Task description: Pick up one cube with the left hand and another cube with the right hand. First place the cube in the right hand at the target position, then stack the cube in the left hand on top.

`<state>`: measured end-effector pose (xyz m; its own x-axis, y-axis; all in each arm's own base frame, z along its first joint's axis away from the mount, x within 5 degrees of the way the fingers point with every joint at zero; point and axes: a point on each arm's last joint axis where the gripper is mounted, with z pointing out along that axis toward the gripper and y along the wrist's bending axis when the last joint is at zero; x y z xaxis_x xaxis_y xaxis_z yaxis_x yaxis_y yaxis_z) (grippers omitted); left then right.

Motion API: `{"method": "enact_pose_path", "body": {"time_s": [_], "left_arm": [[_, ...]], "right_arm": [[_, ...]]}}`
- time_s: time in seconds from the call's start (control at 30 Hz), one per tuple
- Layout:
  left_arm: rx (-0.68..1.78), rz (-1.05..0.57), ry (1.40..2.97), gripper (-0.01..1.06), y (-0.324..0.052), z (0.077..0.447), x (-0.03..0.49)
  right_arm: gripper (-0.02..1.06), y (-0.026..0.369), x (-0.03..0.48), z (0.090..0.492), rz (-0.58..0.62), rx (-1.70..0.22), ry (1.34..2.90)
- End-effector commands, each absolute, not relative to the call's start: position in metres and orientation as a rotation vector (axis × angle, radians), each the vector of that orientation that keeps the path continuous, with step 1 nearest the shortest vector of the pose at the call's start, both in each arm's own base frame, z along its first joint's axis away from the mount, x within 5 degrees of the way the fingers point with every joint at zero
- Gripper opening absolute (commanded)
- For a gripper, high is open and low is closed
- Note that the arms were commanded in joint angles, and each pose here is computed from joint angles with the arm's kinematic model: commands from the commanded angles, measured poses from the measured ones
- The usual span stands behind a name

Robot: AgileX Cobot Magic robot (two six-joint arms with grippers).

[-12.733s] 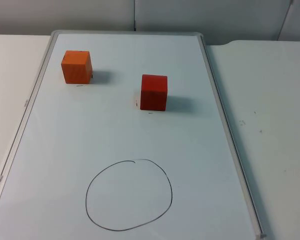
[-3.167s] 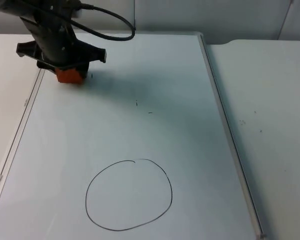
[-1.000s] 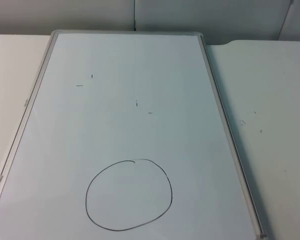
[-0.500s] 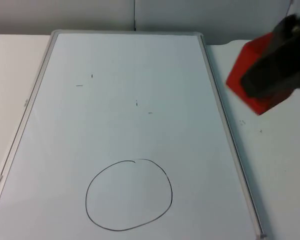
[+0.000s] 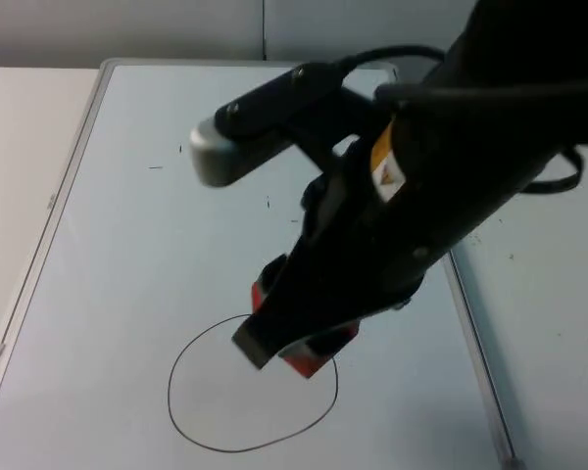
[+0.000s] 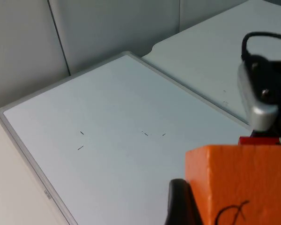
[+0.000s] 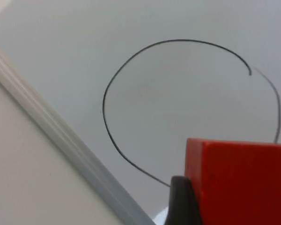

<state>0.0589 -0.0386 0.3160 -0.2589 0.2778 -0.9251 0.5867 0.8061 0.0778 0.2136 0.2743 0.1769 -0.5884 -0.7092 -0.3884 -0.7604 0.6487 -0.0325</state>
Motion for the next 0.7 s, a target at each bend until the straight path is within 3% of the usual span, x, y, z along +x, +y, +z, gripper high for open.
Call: {"method": "enact_pose_path", "body": {"time_s": [0.0, 0.33, 0.67], "left_arm": [[0.647, -0.361, 1.834, 0.23, -0.039, 0.318, 0.058], [0.65, -0.356, 1.834, 0.23, -0.039, 0.315, 0.059], [0.65, -0.356, 1.834, 0.23, -0.039, 0.315, 0.059]], "right_arm": [[0.0, 0.283, 0.217, 0.169, 0.216, -1.164, 2.475], [0.0, 0.295, 0.225, 0.115, 0.2, -1.165, 2.533], [0.0, 0.3, 0.227, 0.103, 0.231, -1.151, 2.513]]}}
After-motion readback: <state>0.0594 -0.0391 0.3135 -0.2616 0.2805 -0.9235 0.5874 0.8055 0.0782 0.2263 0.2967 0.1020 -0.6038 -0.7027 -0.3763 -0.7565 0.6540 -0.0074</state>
